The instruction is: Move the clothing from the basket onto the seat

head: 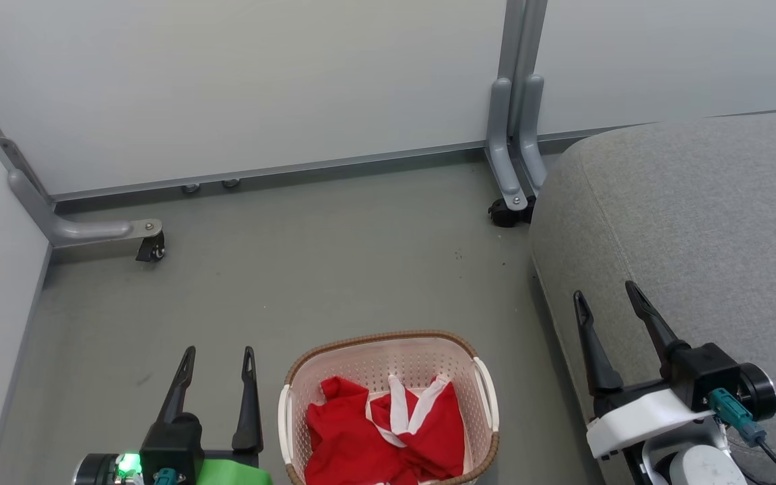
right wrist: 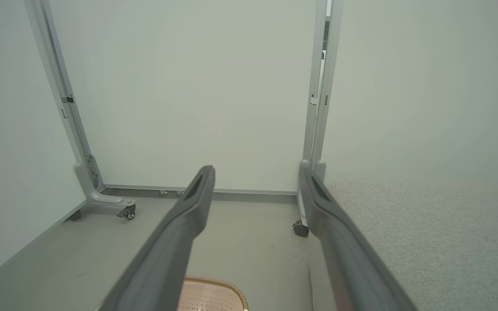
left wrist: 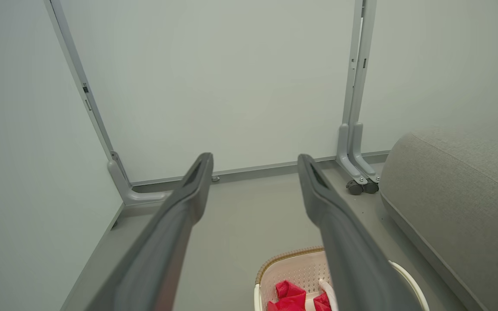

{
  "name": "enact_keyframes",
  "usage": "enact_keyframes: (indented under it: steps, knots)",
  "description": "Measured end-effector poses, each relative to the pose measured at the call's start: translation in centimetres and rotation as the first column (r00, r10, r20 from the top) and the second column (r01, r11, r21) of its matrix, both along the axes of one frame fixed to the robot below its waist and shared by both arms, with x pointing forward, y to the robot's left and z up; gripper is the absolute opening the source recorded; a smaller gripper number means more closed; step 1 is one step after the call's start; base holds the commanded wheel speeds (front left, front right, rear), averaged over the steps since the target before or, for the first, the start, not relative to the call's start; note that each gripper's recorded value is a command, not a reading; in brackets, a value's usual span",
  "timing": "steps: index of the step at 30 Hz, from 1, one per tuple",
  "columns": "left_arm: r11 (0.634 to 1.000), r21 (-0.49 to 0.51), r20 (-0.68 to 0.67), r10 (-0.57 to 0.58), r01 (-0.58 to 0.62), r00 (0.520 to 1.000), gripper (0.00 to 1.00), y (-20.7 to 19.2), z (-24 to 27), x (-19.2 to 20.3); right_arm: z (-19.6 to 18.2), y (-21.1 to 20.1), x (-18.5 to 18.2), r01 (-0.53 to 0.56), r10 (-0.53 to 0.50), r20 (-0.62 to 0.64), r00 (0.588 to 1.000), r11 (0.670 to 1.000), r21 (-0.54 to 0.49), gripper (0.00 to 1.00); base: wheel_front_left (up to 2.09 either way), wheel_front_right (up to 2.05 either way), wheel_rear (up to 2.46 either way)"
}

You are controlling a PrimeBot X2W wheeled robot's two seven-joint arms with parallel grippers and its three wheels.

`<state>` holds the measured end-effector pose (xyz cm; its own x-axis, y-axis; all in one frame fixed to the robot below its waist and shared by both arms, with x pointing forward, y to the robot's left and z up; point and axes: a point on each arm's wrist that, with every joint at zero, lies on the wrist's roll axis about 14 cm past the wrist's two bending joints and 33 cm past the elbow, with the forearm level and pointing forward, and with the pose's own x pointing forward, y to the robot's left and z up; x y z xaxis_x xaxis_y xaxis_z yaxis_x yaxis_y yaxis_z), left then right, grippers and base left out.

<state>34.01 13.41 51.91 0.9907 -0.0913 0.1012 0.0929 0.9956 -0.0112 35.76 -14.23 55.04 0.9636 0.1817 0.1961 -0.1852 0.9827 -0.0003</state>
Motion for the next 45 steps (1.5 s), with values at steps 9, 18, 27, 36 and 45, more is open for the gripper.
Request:
enact_keyframes:
  steps: [9, 18, 27, 36, 45]
  knots:
    - [0.999, 0.001, 0.02, -0.038, 0.038, 0.999, 1.0, -0.6, 0.2, -0.2, 0.4, -0.4, -0.2, 0.015, -0.014, 0.026, 1.0, 1.0, -0.016, 1.0, 0.0, 0.0, 0.0]
    - [0.994, -0.107, 0.008, -0.008, 0.008, 1.0, 1.0, 1.5, -0.3, -0.6, 0.1, 0.1, -0.5, -0.003, 0.002, 0.018, 1.0, 0.999, 0.046, 1.0, 0.0, 0.0, 0.0]
    - [0.983, -0.185, -0.074, -0.033, 0.019, 0.997, 1.0, 1.5, -2.9, -1.0, -2.2, 0.1, -0.7, 0.006, 0.012, -0.072, 0.997, 0.969, 0.248, 1.0, 0.0, 0.0, 0.0]
    - [0.977, -0.213, -0.112, -0.033, 0.009, 0.993, 1.0, 1.6, -4.1, -1.2, -2.5, 0.3, -0.8, 0.004, 0.021, -0.086, 0.996, 0.961, 0.277, 1.0, 0.0, 0.0, 0.0]
    - [0.979, -0.203, -0.151, -0.048, 0.016, 0.987, 1.0, 1.2, -5.4, -1.7, -2.3, 0.6, -0.7, -0.009, 0.032, -0.081, 0.996, 0.961, 0.275, 1.0, 0.0, 0.0, 0.0]
